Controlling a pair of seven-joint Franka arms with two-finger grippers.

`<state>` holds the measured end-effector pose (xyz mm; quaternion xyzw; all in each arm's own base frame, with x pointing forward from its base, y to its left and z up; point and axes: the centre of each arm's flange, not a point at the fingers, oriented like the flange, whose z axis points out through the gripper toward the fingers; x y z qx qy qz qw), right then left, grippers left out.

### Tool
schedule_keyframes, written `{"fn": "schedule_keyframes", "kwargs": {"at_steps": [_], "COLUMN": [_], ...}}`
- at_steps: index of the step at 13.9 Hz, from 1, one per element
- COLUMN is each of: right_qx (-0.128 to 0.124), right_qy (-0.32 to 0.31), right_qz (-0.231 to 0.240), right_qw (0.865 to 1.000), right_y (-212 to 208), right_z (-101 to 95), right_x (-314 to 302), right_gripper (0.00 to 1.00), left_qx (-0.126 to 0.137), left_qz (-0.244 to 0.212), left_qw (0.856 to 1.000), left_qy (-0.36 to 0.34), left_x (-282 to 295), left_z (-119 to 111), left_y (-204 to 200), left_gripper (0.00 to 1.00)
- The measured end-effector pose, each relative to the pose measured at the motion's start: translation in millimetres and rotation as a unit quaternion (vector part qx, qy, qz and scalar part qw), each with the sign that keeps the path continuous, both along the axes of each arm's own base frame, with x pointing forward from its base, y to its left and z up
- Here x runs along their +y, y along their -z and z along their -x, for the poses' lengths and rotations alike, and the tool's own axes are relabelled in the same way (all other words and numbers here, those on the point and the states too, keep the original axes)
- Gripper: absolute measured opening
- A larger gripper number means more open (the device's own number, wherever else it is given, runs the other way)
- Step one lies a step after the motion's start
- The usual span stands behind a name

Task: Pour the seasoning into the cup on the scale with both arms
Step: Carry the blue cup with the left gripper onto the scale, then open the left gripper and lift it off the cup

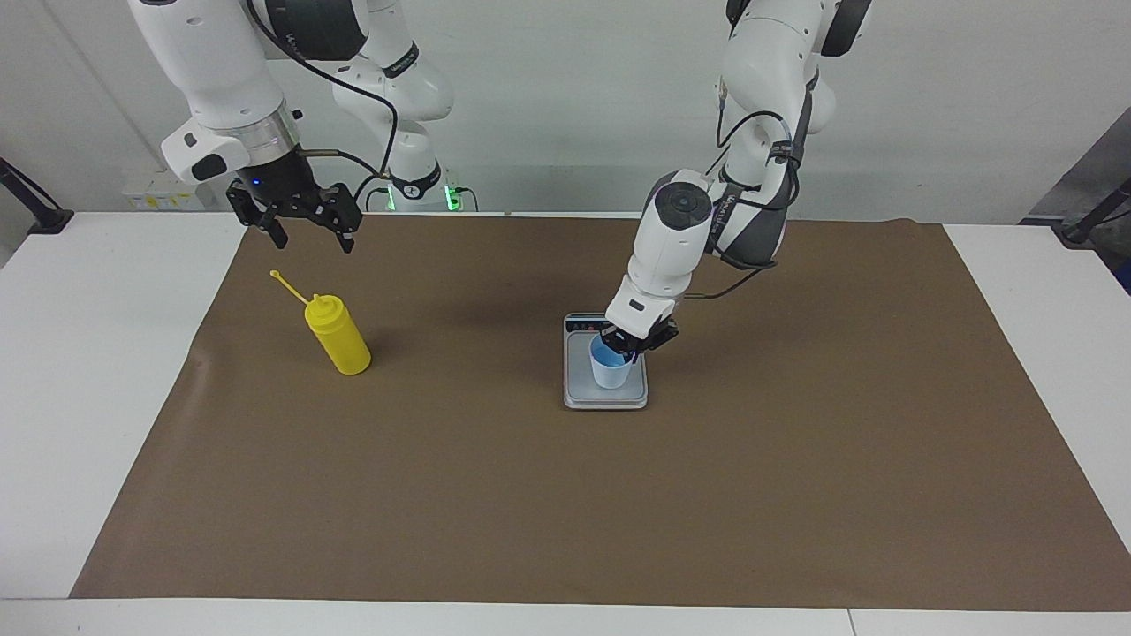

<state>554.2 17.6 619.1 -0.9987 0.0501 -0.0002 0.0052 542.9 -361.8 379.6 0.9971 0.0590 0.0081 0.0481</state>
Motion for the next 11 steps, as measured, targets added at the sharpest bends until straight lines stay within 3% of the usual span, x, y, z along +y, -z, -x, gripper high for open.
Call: {"fn": "schedule_keyframes", "kwargs": {"at_steps": [10,11], "right_qx": [0.000,0.000], "right_qy": [0.000,0.000], "right_qz": [0.000,0.000], "right_qw": [1.000,1.000], "right_y": [0.0,0.0], "right_z": [0.0,0.0], "right_x": [0.0,0.0], "right_gripper": [1.00,1.00], "left_qx": [0.000,0.000], "left_qz": [-0.001,-0.001], "left_qw": [1.000,1.000], "left_qy": [0.001,0.002], "left_x": [-0.6,-0.7], "left_z": [1.3,1.4], "left_y": [1.9,2.0], "left_gripper": [0.05,0.11]}}
